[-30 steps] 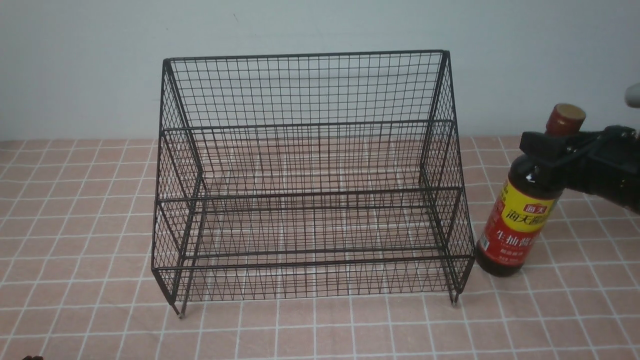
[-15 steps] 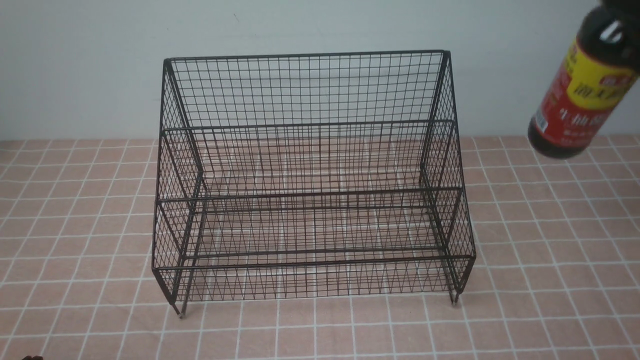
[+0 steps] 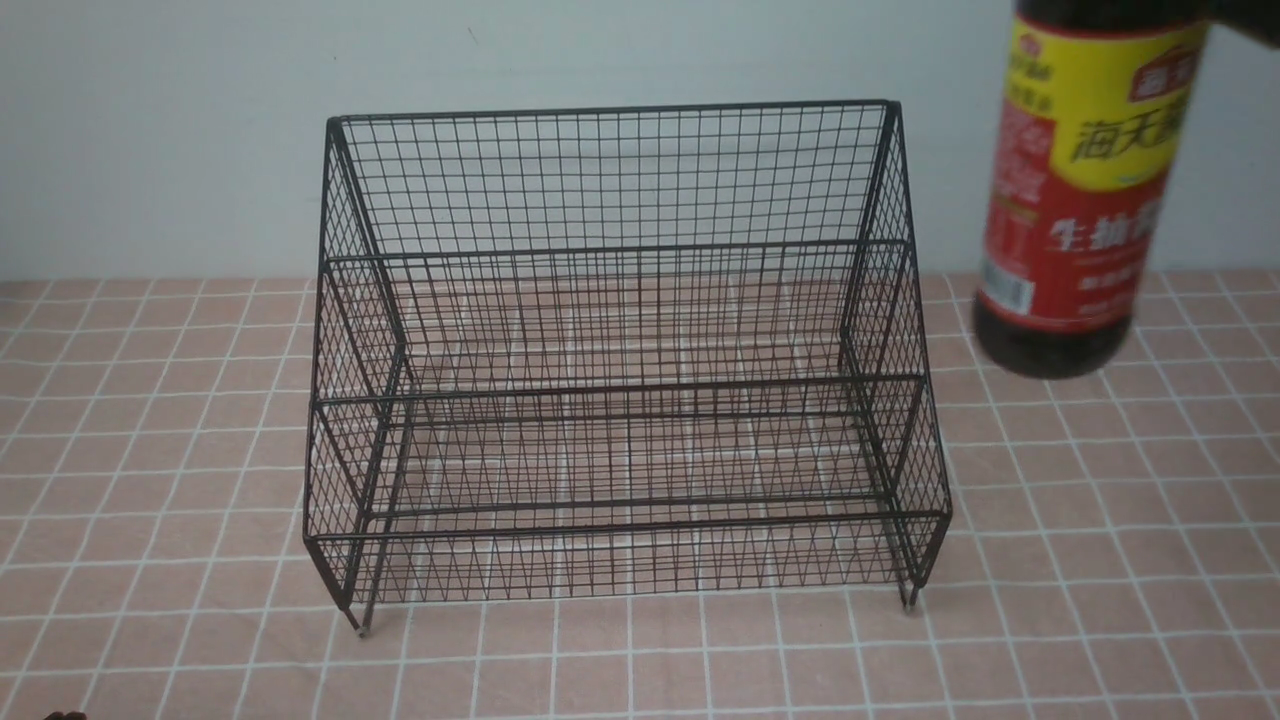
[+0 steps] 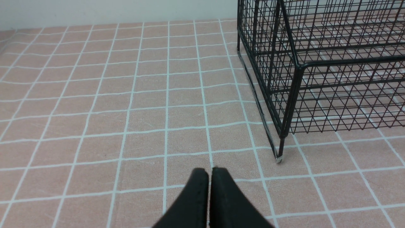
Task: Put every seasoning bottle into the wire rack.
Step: Use the right arm to put the condiment bottle back on the shelf
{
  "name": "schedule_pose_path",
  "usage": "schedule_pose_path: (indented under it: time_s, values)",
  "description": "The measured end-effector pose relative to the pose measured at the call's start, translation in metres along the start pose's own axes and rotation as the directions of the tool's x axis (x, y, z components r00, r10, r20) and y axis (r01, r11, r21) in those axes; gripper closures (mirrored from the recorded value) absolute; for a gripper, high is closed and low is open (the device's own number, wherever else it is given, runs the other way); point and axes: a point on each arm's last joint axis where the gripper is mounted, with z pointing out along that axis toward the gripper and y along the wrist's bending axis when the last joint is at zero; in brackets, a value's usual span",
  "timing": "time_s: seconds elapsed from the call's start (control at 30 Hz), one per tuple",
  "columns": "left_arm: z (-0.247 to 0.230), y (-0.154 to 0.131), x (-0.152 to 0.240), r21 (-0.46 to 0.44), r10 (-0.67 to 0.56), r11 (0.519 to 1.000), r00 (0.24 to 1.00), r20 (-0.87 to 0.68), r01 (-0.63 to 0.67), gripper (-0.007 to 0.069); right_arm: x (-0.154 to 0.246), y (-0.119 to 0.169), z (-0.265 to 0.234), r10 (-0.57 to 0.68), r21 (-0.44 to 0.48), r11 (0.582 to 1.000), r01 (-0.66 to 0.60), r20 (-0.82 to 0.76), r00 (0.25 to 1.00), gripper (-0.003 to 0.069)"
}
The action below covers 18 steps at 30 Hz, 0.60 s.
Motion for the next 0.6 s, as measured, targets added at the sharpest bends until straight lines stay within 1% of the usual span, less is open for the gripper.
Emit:
schedule_pose_path:
  time_s: [0.1,0.17,0.23,0.33,0.37,0.5,0.6]
  values:
    - [0.0,0.0,0.0,0.0,0.0,1.0,1.0,0.0,0.0,0.0632,0.012,0.003,0.018,0.01,-0.023,1.0,-0.011,-0.039,0.999,0.0384]
    - [0.0,0.0,0.0,0.0,0.0,1.0,1.0,0.0,0.0,0.0632,0.025,0.004,0.038,0.009,-0.022,1.0,-0.011,-0.083,0.997,0.0384]
    - [0.0,0.0,0.0,0.0,0.0,1.0,1.0,0.0,0.0,0.0632,0.032,0.002,0.046,0.009,-0.008,1.0,-0.01,-0.107,0.994,0.0384]
    - [0.0,0.0,0.0,0.0,0.0,1.0,1.0,0.0,0.0,0.0632,0.053,-0.006,0.065,0.034,0.042,0.999,-0.027,-0.166,0.986,0.0385]
    - [0.0,0.0,0.0,0.0,0.0,1.0,1.0,0.0,0.0,0.0632,0.056,-0.007,0.066,0.033,0.046,0.999,-0.026,-0.165,0.986,0.0385]
    - [0.0,0.0,0.0,0.0,0.0,1.0,1.0,0.0,0.0,0.0632,0.082,-0.02,0.077,0.071,0.103,0.994,-0.047,-0.245,0.967,0.0386]
    - [0.0,0.0,0.0,0.0,0.0,1.0,1.0,0.0,0.0,0.0632,0.094,-0.024,0.08,0.083,0.12,0.991,-0.051,-0.276,0.958,0.0386]
